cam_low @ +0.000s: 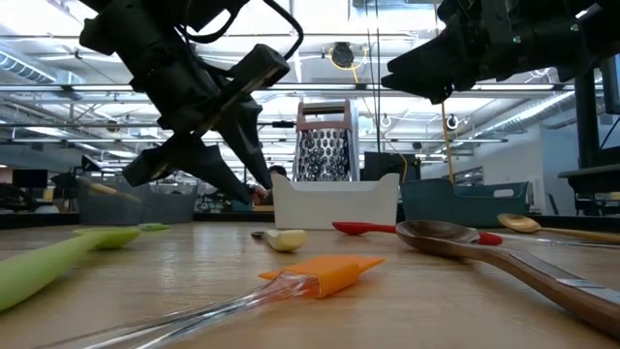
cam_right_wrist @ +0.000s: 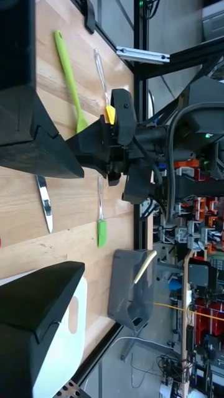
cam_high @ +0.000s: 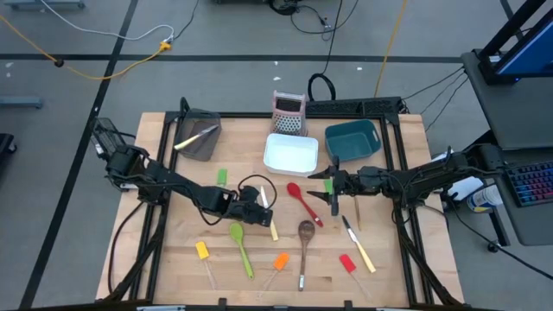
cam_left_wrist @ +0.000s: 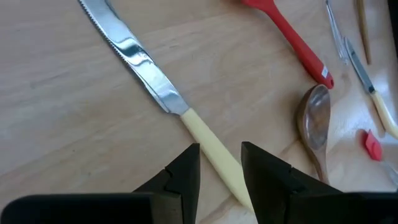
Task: Pick & Place Kitchen Items
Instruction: Put the top yellow knife into the black bin
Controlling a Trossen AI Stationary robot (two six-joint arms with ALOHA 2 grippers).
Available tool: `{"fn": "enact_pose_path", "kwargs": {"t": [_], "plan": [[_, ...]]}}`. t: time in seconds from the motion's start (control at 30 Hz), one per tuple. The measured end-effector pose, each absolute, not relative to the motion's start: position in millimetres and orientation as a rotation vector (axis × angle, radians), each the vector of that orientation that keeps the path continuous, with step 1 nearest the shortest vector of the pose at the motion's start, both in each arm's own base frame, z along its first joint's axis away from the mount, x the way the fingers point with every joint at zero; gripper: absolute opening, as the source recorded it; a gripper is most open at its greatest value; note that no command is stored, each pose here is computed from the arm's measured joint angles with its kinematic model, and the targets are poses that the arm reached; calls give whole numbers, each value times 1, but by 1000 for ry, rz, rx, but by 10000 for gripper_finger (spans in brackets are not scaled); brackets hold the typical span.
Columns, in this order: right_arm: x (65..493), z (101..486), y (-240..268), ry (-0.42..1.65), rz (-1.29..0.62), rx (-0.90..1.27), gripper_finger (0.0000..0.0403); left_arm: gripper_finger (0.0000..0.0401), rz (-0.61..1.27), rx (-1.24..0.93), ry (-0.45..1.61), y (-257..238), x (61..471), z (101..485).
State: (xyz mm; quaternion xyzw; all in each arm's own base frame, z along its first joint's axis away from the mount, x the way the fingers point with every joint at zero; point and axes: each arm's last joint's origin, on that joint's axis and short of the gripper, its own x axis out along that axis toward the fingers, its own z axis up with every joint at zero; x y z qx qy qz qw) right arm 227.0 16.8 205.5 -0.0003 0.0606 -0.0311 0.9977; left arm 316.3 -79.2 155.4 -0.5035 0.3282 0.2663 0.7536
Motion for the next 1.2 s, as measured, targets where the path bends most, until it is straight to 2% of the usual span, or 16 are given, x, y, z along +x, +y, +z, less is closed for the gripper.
{"fn": "enact_pose_path", "kwargs": {"t": [0.6,1.2], "plan": [[227,205,17,124,-62,-1,224,120,612,-1074,683,-79,316,155],[227,204,17,142,-61,3,224,120,622,-1064,683,-81,325,134]]}}
